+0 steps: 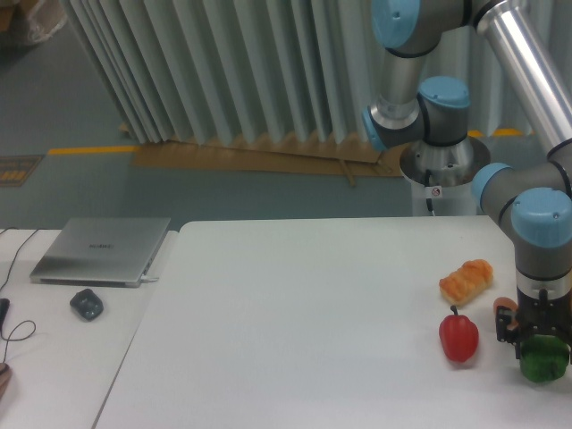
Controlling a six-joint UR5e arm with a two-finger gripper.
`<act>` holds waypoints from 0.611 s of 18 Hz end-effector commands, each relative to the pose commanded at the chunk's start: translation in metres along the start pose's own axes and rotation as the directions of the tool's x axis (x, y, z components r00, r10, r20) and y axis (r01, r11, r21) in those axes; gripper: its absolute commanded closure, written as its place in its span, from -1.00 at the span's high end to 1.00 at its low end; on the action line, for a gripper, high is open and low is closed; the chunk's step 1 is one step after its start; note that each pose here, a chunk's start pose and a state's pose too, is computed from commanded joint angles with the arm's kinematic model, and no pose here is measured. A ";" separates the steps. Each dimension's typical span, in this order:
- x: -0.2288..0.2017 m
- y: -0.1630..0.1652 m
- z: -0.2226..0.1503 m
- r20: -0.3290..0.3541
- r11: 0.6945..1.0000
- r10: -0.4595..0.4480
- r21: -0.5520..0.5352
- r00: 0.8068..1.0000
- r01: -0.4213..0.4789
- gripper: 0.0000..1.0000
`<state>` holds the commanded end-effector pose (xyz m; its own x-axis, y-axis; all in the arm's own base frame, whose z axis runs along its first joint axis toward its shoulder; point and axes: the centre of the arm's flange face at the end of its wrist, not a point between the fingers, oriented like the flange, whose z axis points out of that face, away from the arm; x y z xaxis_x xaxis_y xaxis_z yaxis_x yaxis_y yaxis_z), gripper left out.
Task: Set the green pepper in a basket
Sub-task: 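Lower the gripper around the green pepper and close on it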
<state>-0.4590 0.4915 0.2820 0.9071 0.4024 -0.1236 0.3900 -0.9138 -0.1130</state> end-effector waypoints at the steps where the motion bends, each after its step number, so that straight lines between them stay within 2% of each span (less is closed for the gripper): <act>1: 0.000 0.000 -0.002 -0.001 1.000 0.003 0.002 1.000 -0.003 0.06; 11: -0.001 0.003 -0.014 0.002 0.999 0.050 0.021 0.999 -0.050 0.04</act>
<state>-0.4566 0.4873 0.2961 0.9251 0.3565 -0.1309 0.3410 -0.9314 -0.1271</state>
